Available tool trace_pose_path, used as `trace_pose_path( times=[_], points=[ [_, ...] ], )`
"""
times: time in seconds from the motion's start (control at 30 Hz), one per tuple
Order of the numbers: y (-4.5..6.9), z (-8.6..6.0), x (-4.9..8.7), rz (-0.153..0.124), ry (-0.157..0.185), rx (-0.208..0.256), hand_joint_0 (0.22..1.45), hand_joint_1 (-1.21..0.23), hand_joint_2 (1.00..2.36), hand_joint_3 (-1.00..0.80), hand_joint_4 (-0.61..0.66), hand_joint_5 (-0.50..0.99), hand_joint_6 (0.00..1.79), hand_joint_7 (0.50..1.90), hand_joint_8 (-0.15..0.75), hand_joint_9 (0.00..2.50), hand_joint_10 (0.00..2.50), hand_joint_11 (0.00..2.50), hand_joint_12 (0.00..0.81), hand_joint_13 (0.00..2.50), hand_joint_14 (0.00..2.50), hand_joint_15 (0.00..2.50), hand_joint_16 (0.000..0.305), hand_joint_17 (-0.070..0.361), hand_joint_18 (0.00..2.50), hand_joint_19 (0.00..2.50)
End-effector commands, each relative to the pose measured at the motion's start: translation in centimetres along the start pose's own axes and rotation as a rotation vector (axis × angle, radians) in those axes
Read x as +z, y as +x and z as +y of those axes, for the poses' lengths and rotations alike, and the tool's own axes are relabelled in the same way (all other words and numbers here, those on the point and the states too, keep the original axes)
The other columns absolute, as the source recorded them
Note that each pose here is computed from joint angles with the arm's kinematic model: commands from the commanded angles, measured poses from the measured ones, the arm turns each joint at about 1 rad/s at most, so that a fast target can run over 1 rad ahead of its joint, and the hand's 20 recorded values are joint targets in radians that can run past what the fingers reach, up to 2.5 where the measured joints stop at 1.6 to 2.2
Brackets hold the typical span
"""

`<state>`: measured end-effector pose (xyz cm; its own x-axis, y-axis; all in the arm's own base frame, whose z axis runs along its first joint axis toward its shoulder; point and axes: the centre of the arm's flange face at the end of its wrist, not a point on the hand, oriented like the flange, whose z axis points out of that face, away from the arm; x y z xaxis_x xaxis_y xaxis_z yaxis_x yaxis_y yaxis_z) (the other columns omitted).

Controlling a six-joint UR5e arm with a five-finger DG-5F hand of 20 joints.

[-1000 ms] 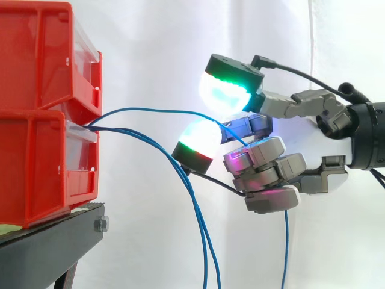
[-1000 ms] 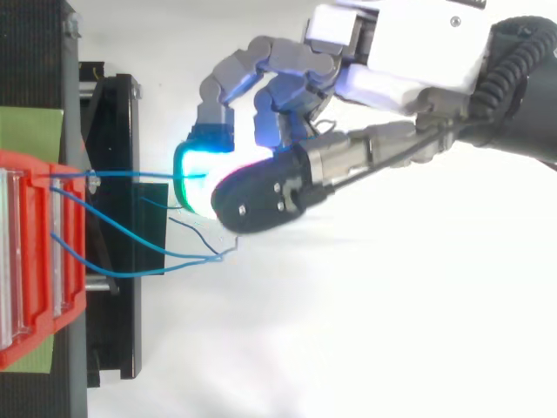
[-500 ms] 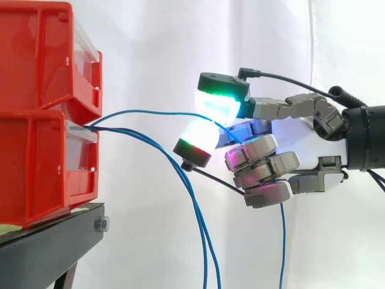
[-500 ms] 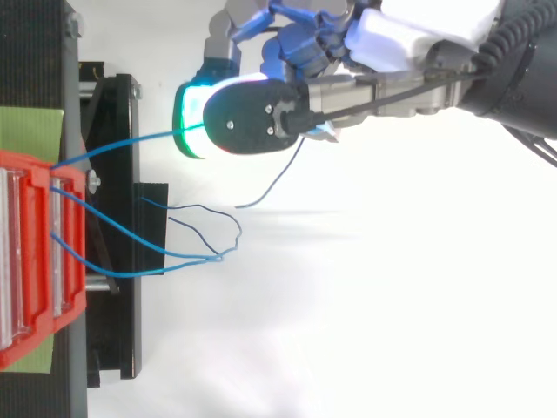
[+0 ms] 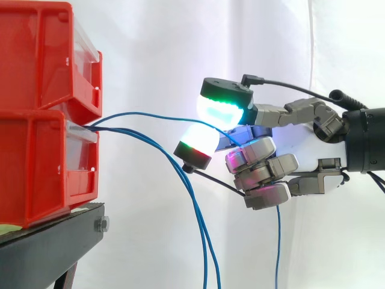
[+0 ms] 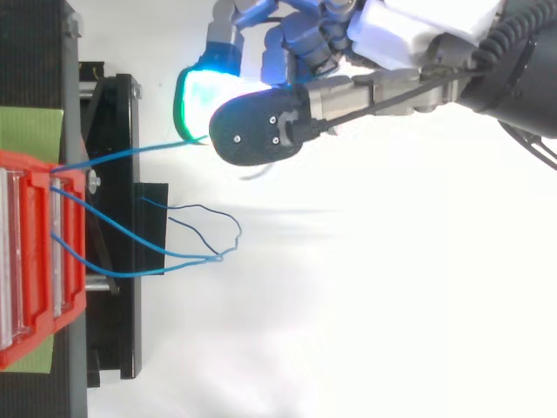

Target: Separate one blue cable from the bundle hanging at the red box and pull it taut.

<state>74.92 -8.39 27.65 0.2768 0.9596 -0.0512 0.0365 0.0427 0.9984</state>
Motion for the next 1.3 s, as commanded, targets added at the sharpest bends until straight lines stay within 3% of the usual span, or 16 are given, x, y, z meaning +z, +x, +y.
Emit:
trace_pose_path(
  times=[0.0,0.13,0.3,0.43,0.83,1.27],
  points=[
    [0.0,-0.1,0.0,-0.003,0.002,-0.001,0.69,-0.72,1.0,-0.47,0.11,-0.21,0.96,0.93,0.326,0.69,1.28,1.15,0.339,0.77,2.41,1.16,0.039,0.089,1.13,1.47],
    [0.1,0.0,0.0,-0.002,-0.001,0.0,0.67,-0.67,1.01,-0.34,0.09,-0.21,0.97,1.01,0.327,0.71,1.3,1.15,0.345,0.78,2.42,1.16,0.04,0.089,1.14,1.49],
    [0.3,0.0,-0.1,0.0,0.002,0.01,0.66,-0.66,1.02,-0.26,0.08,-0.21,0.98,1.01,0.329,0.7,1.36,1.13,0.343,0.77,2.44,1.16,0.039,0.088,1.13,1.51],
    [0.5,-0.2,-0.3,-0.001,0.018,0.023,0.61,-0.56,1.01,-0.4,0.16,-0.21,0.97,0.92,0.327,0.69,1.4,1.13,0.343,0.74,2.5,1.14,0.039,0.089,1.11,1.54],
    [1.5,-0.1,-0.6,-0.009,0.019,0.029,0.56,-0.55,1.0,-0.49,0.17,-0.21,0.95,0.93,0.335,0.73,1.48,1.13,0.352,0.78,2.5,1.13,0.041,0.093,1.15,1.54],
    [2.1,-0.2,-0.8,-0.009,0.024,0.026,0.6,-0.62,1.01,-0.43,0.17,-0.21,0.95,0.94,0.317,0.75,1.52,1.15,0.342,0.82,2.5,1.13,0.039,0.088,1.17,1.53]
  ],
)
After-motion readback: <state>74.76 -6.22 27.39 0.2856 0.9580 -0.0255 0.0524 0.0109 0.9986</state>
